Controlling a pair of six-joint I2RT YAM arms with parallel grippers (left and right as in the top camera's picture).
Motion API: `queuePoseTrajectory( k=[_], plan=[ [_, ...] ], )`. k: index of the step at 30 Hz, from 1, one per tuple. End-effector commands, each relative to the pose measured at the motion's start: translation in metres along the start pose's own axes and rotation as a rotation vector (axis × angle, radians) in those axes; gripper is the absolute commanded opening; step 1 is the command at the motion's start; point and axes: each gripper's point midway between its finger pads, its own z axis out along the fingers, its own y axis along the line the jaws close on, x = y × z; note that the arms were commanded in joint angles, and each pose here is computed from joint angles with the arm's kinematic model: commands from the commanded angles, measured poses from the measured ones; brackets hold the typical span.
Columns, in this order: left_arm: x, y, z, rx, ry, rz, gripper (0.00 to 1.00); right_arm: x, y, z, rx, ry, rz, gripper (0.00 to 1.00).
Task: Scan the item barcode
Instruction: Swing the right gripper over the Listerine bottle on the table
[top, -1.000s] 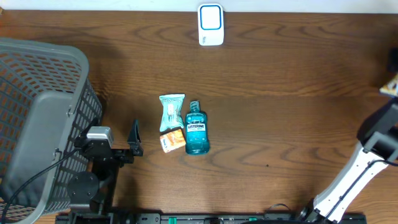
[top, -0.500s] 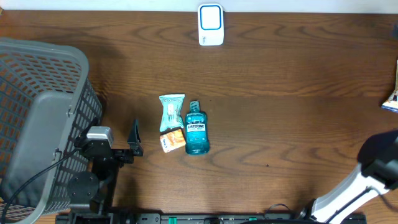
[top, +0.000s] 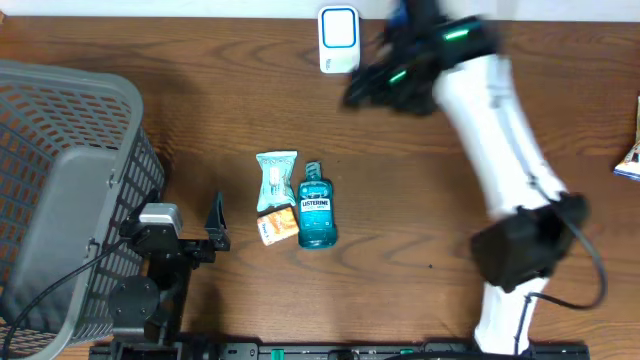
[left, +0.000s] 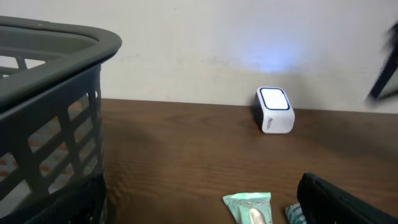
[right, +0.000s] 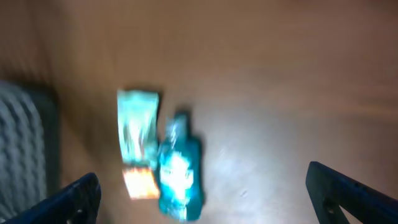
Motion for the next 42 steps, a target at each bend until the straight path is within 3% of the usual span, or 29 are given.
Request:
queuePoseTrajectory(
  k=[1, 4, 10, 20, 28, 35, 39, 42],
  plan=[
    [-0.004, 0.001, -0.001, -0.006, -0.012, -0.001, 0.98, 0.037, 0.007, 0.053, 0.147, 0.119, -0.029, 0.99],
    [-0.004, 0.001, -0.001, -0.007, -0.012, -0.001, 0.98, 0.066, 0.014, 0.087, 0.294, 0.168, -0.079, 0.99],
    [-0.003, 0.001, -0.001, -0.007, -0.008, -0.001, 0.98, 0.097, 0.022, 0.104, 0.502, 0.152, -0.163, 0.99],
    [0.011, 0.002, -0.002, -0.012, 0.049, -0.004, 0.98, 0.148, 0.011, 0.148, 0.578, 0.189, -0.148, 0.99],
    [0.090, 0.009, -0.019, -0.043, 0.381, -0.019, 0.98, 0.149, 0.009, 0.163, 0.557, 0.172, -0.165, 0.96],
    [0.167, 0.014, -0.068, -0.078, 0.751, -0.035, 0.98, 0.145, 0.001, 0.164, 0.601, 0.144, -0.203, 0.93],
    [0.166, 0.014, -0.067, -0.078, 0.746, -0.035, 0.98, 0.154, -0.009, 0.173, 0.604, 0.174, -0.233, 0.83],
    [0.166, 0.014, -0.067, -0.078, 0.746, -0.035, 0.98, 0.165, -0.013, 0.183, 0.576, 0.218, -0.266, 0.62]
  ],
)
